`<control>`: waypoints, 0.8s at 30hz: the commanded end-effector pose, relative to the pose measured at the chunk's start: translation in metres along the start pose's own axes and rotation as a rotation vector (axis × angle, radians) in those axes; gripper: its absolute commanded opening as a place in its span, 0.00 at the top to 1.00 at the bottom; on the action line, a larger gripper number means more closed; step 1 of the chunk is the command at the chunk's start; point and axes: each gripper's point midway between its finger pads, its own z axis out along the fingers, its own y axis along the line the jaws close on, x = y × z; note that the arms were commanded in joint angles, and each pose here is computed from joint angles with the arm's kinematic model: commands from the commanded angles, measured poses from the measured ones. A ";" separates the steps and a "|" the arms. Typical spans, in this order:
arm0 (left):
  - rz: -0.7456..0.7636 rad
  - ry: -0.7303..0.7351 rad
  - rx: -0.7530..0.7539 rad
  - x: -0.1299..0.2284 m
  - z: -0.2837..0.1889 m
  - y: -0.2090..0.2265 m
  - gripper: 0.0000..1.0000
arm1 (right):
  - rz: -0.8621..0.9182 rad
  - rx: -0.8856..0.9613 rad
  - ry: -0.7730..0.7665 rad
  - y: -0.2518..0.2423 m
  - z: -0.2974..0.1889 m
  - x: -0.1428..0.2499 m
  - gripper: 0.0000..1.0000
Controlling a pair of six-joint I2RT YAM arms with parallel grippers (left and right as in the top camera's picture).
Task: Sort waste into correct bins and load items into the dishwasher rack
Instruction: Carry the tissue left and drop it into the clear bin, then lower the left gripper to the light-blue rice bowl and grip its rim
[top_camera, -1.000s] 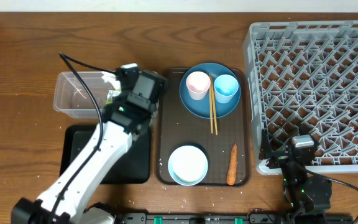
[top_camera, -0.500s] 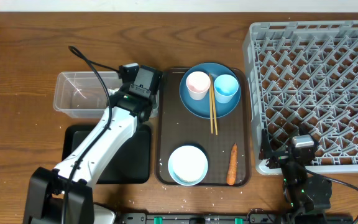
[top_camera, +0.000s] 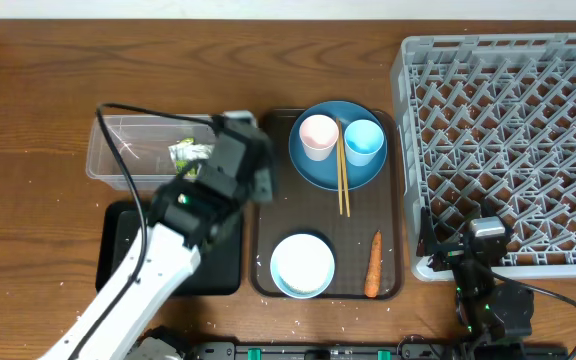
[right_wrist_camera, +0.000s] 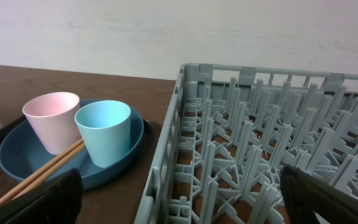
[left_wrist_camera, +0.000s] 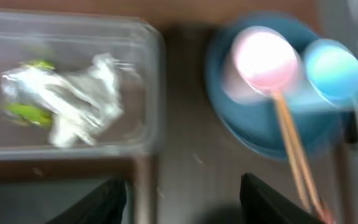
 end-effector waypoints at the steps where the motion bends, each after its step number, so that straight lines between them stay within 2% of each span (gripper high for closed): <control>1: 0.068 0.105 0.100 0.031 -0.009 -0.033 0.40 | -0.011 0.003 0.007 0.000 0.000 0.002 0.01; 5: 0.149 0.237 0.102 0.078 -0.012 -0.055 0.41 | -0.011 0.003 0.007 0.000 0.000 0.002 0.01; 11: 0.319 0.339 0.140 0.132 -0.017 -0.092 0.41 | -0.011 0.002 0.007 0.000 0.000 0.002 0.01; 18: 0.440 0.439 0.115 0.180 -0.006 -0.110 0.41 | -0.011 0.003 0.007 0.000 0.000 0.002 0.01; 24: 0.493 0.503 0.058 0.205 0.015 -0.110 0.42 | -0.011 0.003 0.007 0.000 0.000 0.002 0.01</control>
